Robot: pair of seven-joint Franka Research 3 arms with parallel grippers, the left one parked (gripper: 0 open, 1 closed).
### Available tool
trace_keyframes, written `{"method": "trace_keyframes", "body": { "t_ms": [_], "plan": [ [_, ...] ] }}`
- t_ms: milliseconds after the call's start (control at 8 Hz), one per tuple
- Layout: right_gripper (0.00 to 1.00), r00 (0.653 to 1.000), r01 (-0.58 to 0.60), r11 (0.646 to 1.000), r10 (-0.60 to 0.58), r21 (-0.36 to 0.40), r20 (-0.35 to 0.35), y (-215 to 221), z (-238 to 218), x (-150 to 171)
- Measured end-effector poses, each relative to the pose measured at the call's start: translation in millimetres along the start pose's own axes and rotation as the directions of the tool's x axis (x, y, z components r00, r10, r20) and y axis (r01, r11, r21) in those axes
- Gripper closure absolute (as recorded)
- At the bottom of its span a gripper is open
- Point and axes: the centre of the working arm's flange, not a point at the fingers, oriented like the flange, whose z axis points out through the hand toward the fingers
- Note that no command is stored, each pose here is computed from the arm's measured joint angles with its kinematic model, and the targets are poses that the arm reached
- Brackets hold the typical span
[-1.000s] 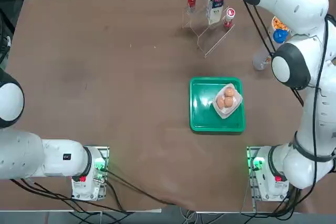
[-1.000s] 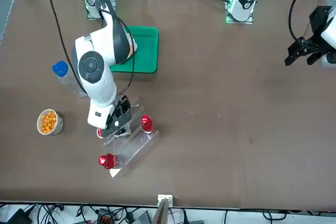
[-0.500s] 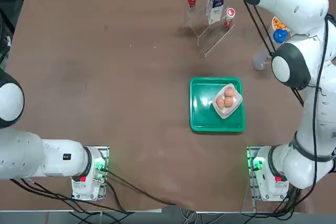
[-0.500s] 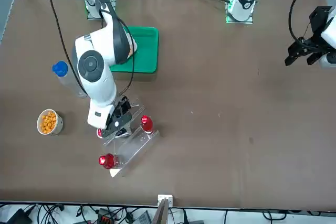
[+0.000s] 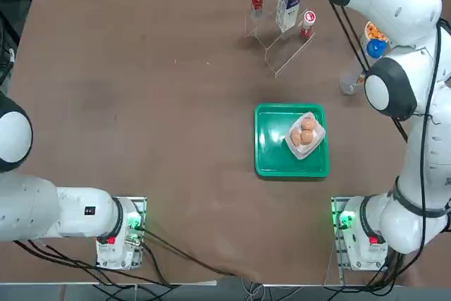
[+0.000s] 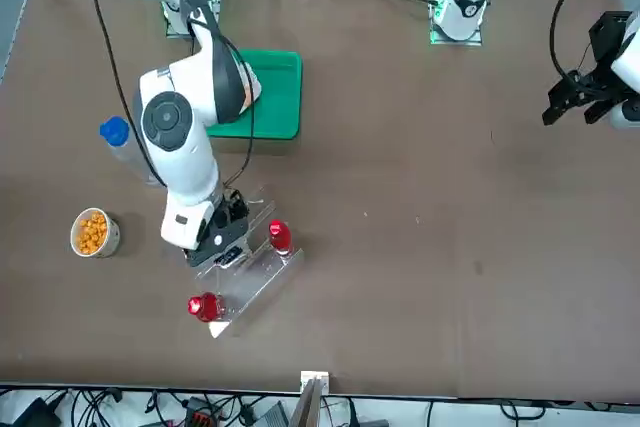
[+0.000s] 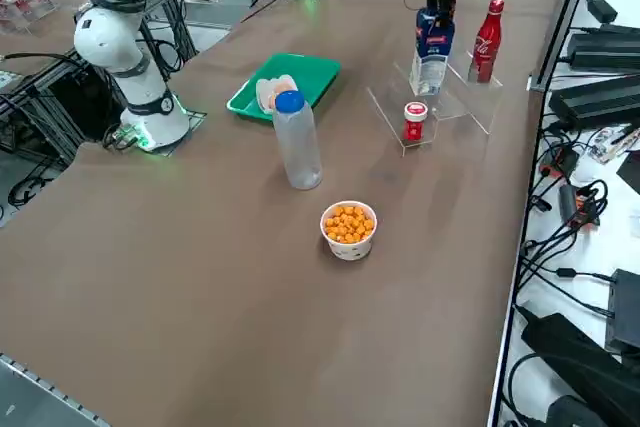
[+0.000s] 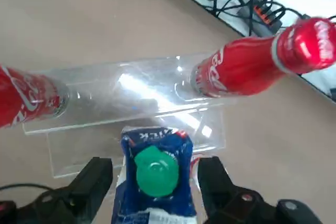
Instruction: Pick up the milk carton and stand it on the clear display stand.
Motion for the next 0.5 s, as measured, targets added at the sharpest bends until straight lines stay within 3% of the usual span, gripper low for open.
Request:
{"method": "trace_keyframes", "body": {
  "t_ms": [500],
  "plan": [
    [0.0, 0.997, -0.029, 1.0, 0.028, -0.009, -0.068, 4.1, -8.1, 7.0]
  ]
}}
